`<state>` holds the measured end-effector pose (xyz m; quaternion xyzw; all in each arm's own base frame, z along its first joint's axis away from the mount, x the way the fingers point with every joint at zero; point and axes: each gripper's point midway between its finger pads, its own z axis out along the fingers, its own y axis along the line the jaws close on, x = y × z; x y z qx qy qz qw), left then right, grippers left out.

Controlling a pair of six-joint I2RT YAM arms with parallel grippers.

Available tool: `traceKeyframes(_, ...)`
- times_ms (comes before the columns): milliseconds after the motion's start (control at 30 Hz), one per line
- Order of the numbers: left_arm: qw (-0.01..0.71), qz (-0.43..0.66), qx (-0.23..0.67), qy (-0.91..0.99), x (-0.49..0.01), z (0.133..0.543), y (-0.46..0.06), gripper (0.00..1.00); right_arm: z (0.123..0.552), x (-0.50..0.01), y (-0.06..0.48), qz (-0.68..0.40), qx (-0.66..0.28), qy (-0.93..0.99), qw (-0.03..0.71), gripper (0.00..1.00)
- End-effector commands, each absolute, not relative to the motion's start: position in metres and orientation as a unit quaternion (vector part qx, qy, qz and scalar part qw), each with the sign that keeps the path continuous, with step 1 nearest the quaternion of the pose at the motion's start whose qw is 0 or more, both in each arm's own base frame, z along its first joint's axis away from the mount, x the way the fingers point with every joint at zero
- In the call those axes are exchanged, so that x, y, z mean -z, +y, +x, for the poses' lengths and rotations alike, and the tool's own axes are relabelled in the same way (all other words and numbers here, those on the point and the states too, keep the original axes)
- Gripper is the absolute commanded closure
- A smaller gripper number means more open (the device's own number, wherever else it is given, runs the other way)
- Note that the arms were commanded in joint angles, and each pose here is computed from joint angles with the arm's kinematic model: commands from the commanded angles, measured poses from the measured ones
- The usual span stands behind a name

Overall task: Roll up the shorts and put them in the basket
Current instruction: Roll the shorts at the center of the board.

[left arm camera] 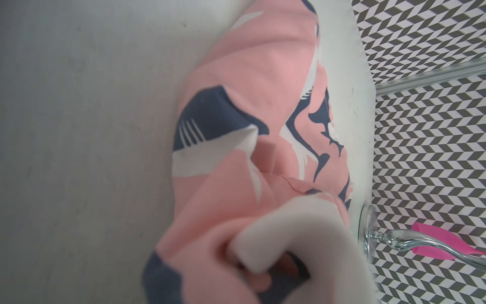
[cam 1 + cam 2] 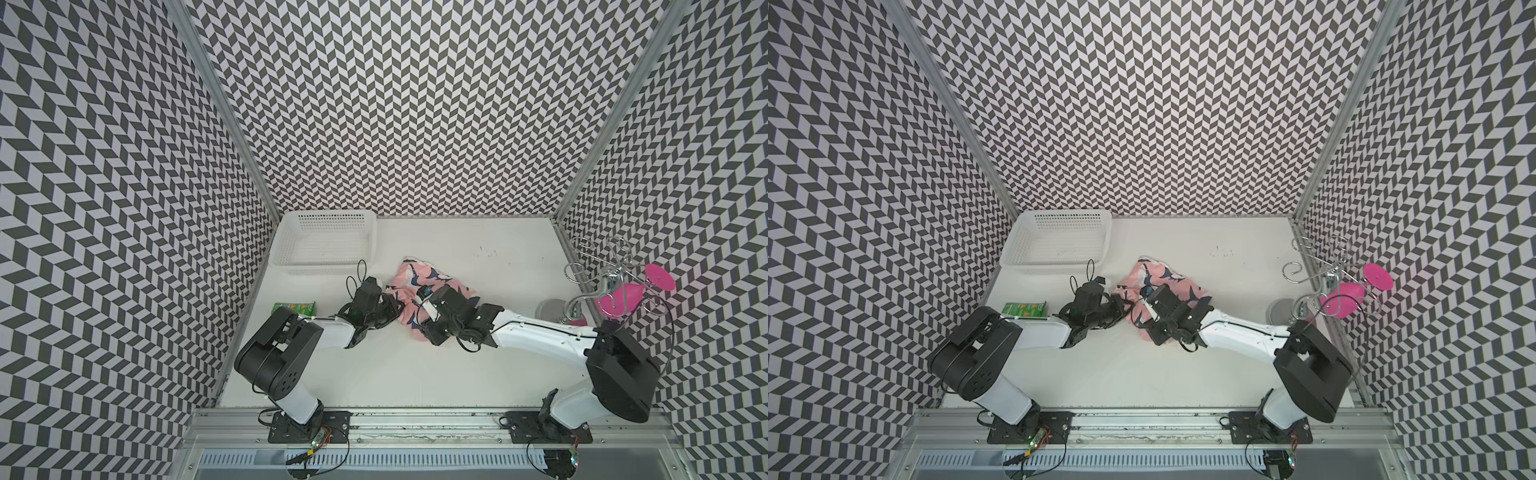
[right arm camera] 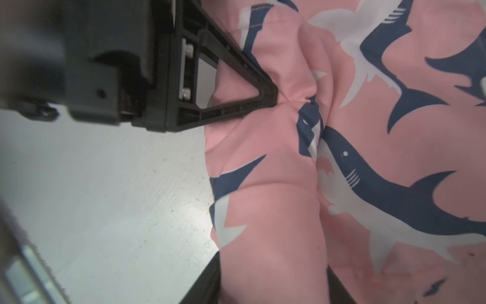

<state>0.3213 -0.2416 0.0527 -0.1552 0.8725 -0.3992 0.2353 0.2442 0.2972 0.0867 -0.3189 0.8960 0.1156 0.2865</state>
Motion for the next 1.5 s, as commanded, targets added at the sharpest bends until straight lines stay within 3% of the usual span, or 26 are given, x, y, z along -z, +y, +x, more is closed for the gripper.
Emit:
traceKeyframes(0, 0.226, -0.151, 0.38, 0.884, -0.057, 0.317, -0.239, 1.0, 0.263, -0.113, 0.272, -0.3, 0.021, 0.876, 0.377, 0.36)
traceKeyframes(233, 0.217, -0.151, 0.38, 0.886, -0.058, 0.315, -0.24, 1.0, 0.248, -0.151, 0.295, -0.328, 0.037, 0.835, 0.439, 0.36)
traceKeyframes(400, 0.213, -0.153, 0.385, 0.885, -0.061, 0.316, -0.242, 1.0, 0.22, -0.132, 0.325, -0.399, 0.039, 0.805, 0.437, 0.35)
traceKeyframes(433, 0.213, -0.152, 0.388, 0.884, -0.062, 0.315, -0.243, 1.0, 0.218, -0.125, 0.328, -0.405, 0.043, 0.804, 0.433, 0.19)
traceKeyframes(467, 0.214, -0.152, 0.39, 0.883, -0.064, 0.316, -0.243, 1.0, 0.217, -0.118, 0.331, -0.409, 0.045, 0.802, 0.433, 0.14)
traceKeyframes(633, 0.21, -0.149, 0.398, 0.88, -0.067, 0.316, -0.247, 1.0, 0.218, -0.091, 0.339, -0.422, 0.062, 0.797, 0.428, 0.14)
traceKeyframes(900, 0.205, -0.149, 0.412, 0.875, -0.071, 0.314, -0.249, 1.0, 0.235, -0.044, 0.33, -0.438, 0.174, 0.775, 0.421, 0.16)
traceKeyframes(967, 0.204, -0.151, 0.414, 0.874, -0.071, 0.313, -0.248, 1.0, 0.238, -0.038, 0.33, -0.435, 0.183, 0.775, 0.421, 0.19)
traceKeyframes(1033, 0.2, -0.153, 0.419, 0.872, -0.069, 0.312, -0.247, 1.0, 0.24, -0.031, 0.33, -0.436, 0.167, 0.782, 0.413, 0.32)
traceKeyframes(1167, 0.202, -0.146, 0.427, 0.87, -0.073, 0.313, -0.247, 1.0, 0.243, -0.016, 0.327, -0.433, 0.094, 0.822, 0.359, 0.82)
traceKeyframes(1200, 0.207, -0.142, 0.426, 0.869, -0.075, 0.314, -0.247, 0.95, 0.241, -0.016, 0.327, -0.434, 0.069, 0.829, 0.346, 0.9)
traceKeyframes(1233, 0.216, -0.139, 0.424, 0.868, -0.078, 0.315, -0.245, 0.74, 0.239, -0.015, 0.327, -0.433, 0.045, 0.836, 0.334, 0.96)
traceKeyframes(1300, 0.235, -0.137, 0.421, 0.865, -0.085, 0.319, -0.24, 0.43, 0.233, -0.016, 0.33, -0.432, -0.013, 0.85, 0.3, 1.0)
traceKeyframes(1367, 0.257, -0.138, 0.418, 0.86, -0.095, 0.322, -0.232, 0.32, 0.226, -0.018, 0.334, -0.424, -0.075, 0.864, 0.26, 1.0)
traceKeyframes(1467, 0.286, -0.137, 0.42, 0.85, -0.112, 0.323, -0.218, 0.29, 0.216, -0.021, 0.336, -0.401, -0.149, 0.879, 0.208, 1.0)
